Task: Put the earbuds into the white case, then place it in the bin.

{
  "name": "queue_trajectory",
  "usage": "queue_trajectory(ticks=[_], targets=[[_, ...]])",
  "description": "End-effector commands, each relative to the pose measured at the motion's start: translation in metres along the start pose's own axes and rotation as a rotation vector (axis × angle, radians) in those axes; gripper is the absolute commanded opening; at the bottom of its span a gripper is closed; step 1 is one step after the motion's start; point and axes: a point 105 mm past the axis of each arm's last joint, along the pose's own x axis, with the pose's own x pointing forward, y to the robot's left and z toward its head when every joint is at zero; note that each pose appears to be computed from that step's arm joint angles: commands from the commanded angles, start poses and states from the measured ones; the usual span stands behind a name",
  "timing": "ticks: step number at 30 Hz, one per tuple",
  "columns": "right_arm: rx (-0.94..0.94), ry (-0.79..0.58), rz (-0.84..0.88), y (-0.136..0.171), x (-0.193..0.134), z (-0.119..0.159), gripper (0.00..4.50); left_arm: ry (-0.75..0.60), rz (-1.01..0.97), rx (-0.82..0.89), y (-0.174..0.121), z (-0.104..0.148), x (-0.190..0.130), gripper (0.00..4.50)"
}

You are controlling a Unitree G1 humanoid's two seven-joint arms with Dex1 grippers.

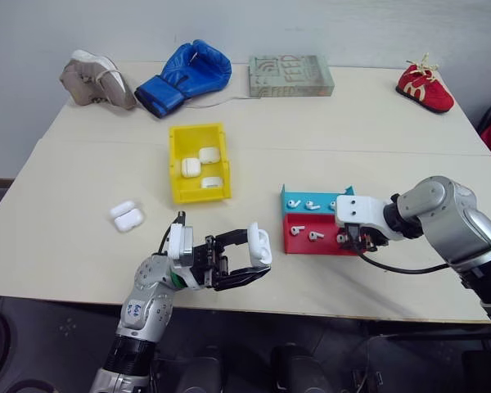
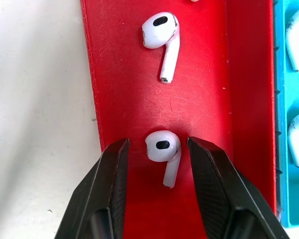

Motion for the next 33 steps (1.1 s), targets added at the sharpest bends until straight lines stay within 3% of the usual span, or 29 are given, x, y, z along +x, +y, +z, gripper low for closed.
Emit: queue_trajectory(ticks=[1, 5, 13, 18, 21, 26, 29, 33], targets=[[0.008, -0.003, -0.019, -0.004, -0.004, 0.001, 1.66, -0.013, -0.016, 0.039, -0.004, 0.009, 0.003, 2.78], [0.008, -0.004, -0.026, -0.005, -0.004, 0.001, 0.53, -0.019, -0.020, 0.049, -0.004, 0.010, 0.003, 2.78], [0.010, -0.090, -0.039, -0.006, -0.021, 0.011, 0.43, -0.065, -0.047, 0.053, -0.004, 0.018, 0.010, 2.78], [-0.038, -0.406, -0.047, 0.005, -0.057, 0.033, 0.43, -0.120, -0.116, 0.047, -0.010, 0.031, 0.019, 2.78], [-0.017, -0.777, -0.150, 0.011, -0.092, 0.052, 0.43, -0.183, -0.168, 0.045, -0.013, 0.043, 0.027, 2.78], [0.073, -1.256, -0.244, 0.029, -0.128, 0.085, 0.43, -0.203, -0.213, -0.016, -0.010, 0.048, 0.030, 2.78], [0.063, -1.428, -0.244, 0.045, -0.129, 0.113, 0.43, -0.223, -0.219, -0.038, -0.004, 0.049, 0.030, 2.78], [-0.005, -1.559, -0.190, 0.065, -0.126, 0.139, 0.43, -0.251, -0.219, -0.077, 0.001, 0.052, 0.032, 2.78]])
